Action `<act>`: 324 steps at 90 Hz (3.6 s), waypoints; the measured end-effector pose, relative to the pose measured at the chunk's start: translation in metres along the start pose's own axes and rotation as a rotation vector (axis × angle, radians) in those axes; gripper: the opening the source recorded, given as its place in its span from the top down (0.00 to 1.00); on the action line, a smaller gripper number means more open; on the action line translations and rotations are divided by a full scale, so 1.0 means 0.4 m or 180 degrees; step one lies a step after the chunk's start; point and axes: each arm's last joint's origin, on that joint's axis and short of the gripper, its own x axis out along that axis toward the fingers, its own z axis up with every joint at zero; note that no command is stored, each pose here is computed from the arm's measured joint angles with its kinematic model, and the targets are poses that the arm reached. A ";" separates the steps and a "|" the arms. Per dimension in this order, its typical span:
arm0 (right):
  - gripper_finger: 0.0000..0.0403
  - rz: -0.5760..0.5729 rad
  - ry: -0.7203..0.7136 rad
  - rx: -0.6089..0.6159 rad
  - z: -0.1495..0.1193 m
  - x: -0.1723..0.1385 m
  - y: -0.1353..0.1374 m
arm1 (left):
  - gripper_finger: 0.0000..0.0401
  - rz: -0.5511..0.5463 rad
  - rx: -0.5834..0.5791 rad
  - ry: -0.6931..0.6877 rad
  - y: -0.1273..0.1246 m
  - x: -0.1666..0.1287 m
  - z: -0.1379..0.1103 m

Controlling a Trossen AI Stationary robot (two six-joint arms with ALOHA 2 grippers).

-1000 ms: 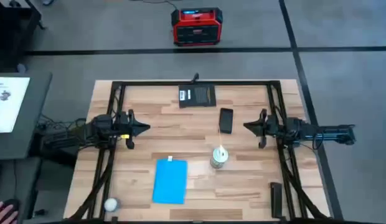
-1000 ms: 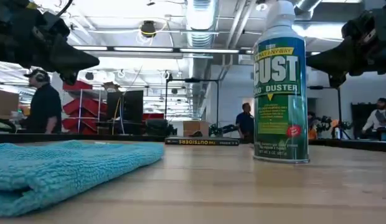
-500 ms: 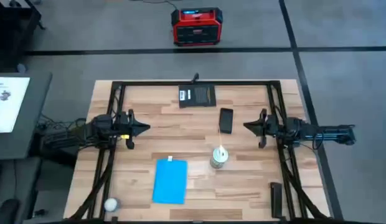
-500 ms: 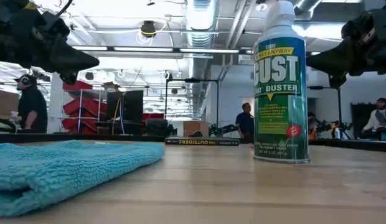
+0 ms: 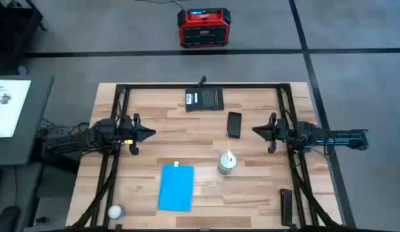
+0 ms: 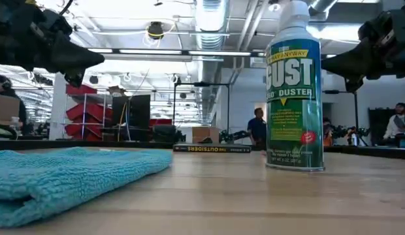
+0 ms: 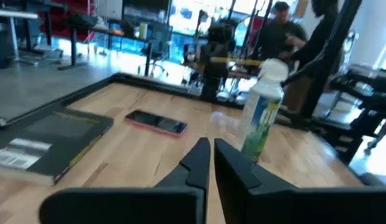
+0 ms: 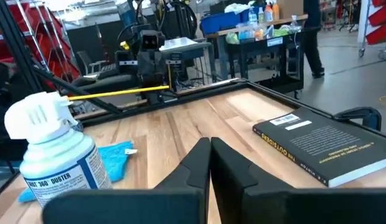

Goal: Apply microfiber cloth
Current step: Spray the front of the cellphone with the spray bottle

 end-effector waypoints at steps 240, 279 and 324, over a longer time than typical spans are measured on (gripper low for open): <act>1.00 0.0006 -0.0031 -0.0627 0.096 -0.028 0.008 | 0.63 -0.0337 0.0500 0.1935 0.262 0.744 0.256; 1.00 -0.0128 0.0044 -0.0632 0.092 -0.028 -0.001 | 0.67 -0.0694 0.0461 0.2113 0.304 0.830 0.163; 1.00 -0.0132 0.0088 -0.0688 0.088 -0.028 -0.002 | 0.68 -0.0984 0.1023 0.2035 0.284 0.880 0.138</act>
